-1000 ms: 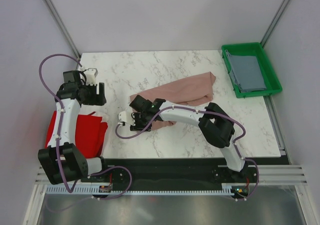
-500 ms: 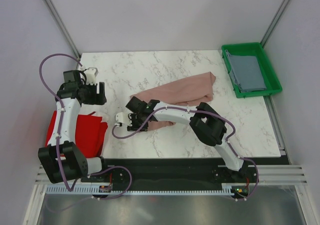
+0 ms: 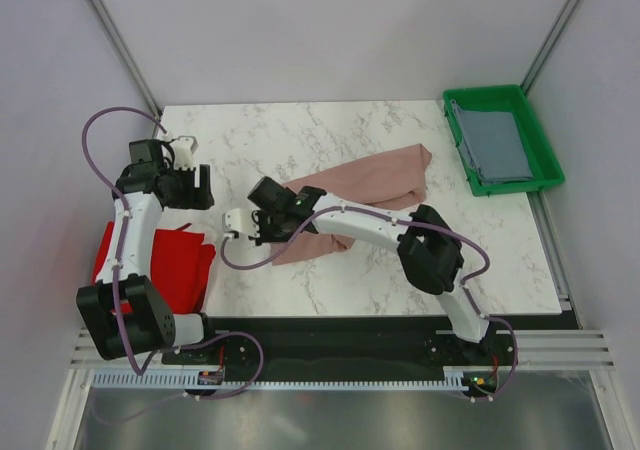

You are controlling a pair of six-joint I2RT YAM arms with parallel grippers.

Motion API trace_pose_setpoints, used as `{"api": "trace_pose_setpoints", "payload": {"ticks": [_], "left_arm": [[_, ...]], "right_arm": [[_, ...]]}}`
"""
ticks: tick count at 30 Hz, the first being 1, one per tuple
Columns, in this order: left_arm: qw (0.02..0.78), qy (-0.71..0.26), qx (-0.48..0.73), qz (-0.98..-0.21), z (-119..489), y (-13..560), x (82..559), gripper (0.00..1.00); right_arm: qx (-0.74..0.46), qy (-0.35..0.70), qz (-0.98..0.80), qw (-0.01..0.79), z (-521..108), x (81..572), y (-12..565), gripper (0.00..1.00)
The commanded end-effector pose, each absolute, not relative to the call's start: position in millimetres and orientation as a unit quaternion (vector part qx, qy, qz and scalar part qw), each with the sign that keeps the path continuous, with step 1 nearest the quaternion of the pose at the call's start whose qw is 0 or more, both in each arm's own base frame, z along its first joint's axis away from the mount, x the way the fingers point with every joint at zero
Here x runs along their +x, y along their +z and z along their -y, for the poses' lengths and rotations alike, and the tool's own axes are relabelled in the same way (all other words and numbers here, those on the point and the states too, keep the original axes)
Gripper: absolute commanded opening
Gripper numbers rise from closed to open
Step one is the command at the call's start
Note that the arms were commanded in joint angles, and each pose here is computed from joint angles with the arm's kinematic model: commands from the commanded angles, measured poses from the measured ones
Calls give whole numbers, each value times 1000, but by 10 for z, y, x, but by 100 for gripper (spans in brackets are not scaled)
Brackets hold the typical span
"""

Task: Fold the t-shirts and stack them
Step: Flatten the tshirt out

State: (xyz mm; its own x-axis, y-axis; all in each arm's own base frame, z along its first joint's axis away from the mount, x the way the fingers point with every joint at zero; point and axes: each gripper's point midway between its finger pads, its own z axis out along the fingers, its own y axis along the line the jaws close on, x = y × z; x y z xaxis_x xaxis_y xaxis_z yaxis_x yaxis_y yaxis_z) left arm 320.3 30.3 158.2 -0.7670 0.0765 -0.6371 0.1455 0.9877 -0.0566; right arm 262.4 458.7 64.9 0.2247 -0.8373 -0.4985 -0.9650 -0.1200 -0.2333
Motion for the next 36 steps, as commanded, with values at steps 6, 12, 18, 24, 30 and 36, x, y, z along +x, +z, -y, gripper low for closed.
{"api": "trace_pose_setpoints", "payload": {"ticks": [6,12,18,24,30,36], "left_arm": [[378,-41,62,-923,-372,1819,3472,81],[391,-38,67,-917,-355,1874,3399,82],[381,-33,79,-921,-370,1771,3332,82],[369,-53,68,-925,-316,1675,3338,82],[367,-61,61,-926,-294,1659,3353,82],[364,-53,62,-928,-322,1646,3346,82]], "right_arm": [[-719,96,-571,385,-4572,2773,1875,44],[-752,70,-582,303,-4135,2600,1159,46],[-763,30,-590,262,-3684,2644,832,44],[-752,25,-610,248,-3538,2735,673,44],[-753,26,-618,224,-3518,2753,432,45],[-742,54,-636,204,-3521,2779,243,46]]}}
